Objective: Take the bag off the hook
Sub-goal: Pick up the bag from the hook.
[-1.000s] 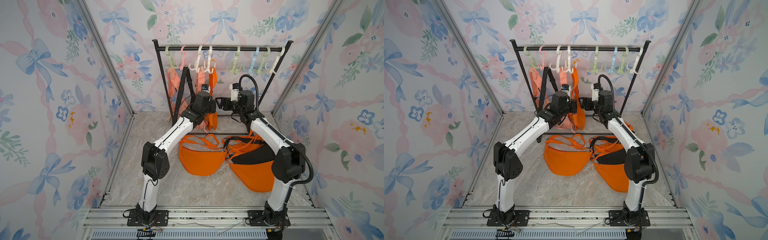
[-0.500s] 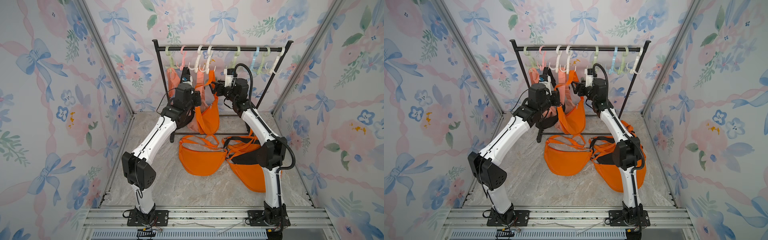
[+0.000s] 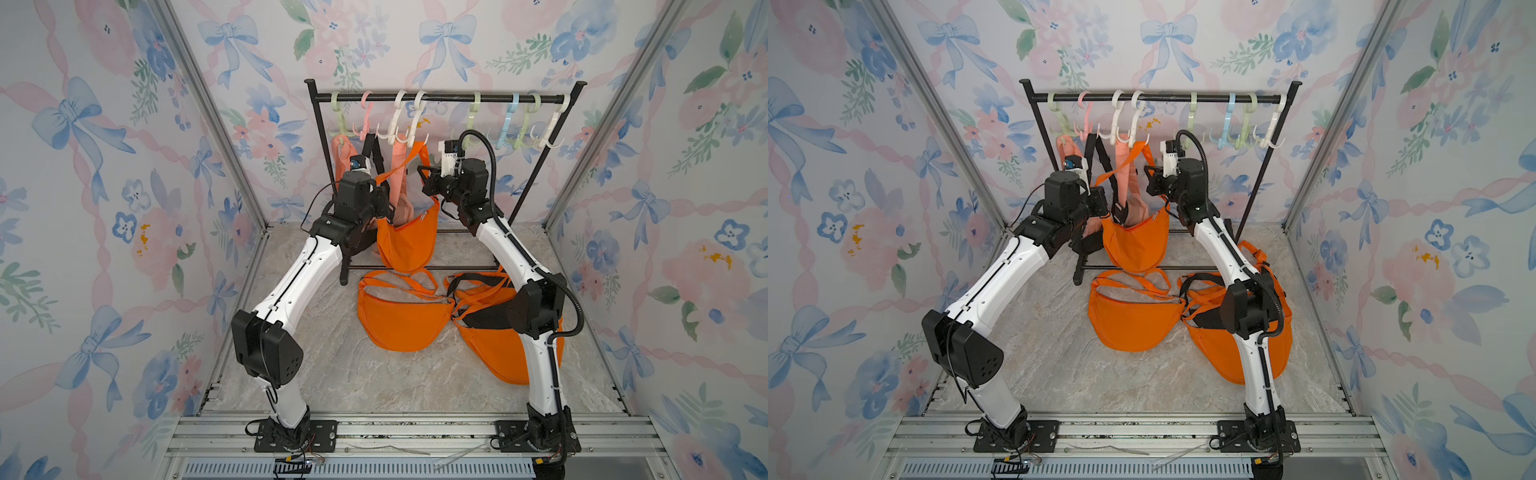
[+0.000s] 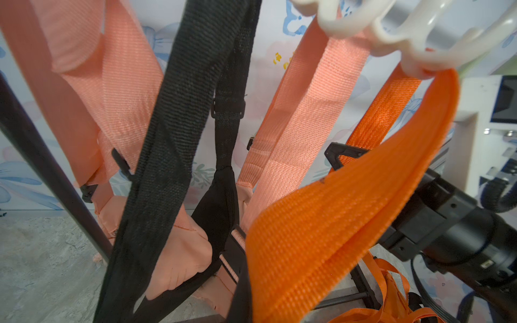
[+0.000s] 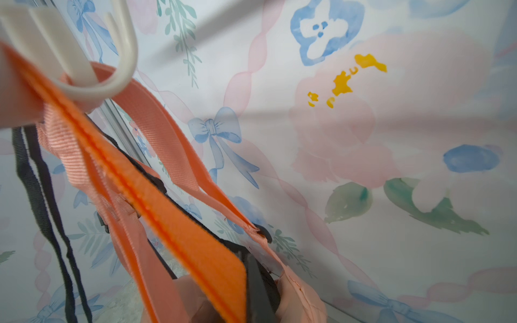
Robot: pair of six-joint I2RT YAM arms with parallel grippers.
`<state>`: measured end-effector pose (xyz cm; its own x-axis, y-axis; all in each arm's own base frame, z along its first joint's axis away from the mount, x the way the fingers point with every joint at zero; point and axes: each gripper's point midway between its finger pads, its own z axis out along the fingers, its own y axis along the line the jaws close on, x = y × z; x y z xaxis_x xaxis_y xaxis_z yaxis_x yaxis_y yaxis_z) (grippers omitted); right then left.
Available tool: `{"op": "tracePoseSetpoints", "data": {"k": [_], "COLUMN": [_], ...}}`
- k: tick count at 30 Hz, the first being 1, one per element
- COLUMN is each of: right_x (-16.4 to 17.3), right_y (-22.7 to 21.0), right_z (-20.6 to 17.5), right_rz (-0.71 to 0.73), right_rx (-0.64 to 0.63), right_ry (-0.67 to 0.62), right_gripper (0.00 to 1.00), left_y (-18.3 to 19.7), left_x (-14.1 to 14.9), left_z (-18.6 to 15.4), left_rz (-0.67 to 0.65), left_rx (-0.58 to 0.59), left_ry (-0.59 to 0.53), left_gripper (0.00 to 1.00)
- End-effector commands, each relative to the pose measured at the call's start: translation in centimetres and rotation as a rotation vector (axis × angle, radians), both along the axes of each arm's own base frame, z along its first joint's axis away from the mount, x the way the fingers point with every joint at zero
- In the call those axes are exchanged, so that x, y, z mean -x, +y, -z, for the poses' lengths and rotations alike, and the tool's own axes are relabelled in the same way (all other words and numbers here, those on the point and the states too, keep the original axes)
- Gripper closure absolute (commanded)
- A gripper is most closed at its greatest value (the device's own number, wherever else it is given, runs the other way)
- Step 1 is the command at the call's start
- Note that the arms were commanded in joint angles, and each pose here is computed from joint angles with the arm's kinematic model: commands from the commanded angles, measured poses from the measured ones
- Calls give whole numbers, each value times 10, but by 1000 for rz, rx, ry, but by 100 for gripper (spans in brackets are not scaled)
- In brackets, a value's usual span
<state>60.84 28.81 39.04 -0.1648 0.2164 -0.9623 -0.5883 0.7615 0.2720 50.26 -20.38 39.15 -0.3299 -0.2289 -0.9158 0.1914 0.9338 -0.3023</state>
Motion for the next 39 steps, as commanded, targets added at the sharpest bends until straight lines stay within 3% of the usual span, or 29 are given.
{"op": "tracePoseSetpoints", "data": {"k": [1, 23, 28, 33, 39], "right_x": [17, 64, 99, 156, 217], "right_y": [-10, -59, -73, -81, -93], "right_z": [-40, -146, -155, -163, -155], "right_rz": [37, 224, 281, 328, 362], "right_rx": [-8, 24, 66, 128, 173], "right_ry": [-50, -233, -274, -333, -307], "right_gripper": [100, 100, 100, 100, 100], "left_y": [-3, -53, -52, -48, -36], "left_x": [0, 6, 16, 32, 63], "left_z": [-22, -67, -70, -67, -58], "left_rz": [28, 139, 144, 146, 134], "left_rx": [37, 51, 48, 44, 51], "left_ry": [-38, -137, -139, -123, -91], "left_gripper": [100, 100, 100, 100, 100]}}
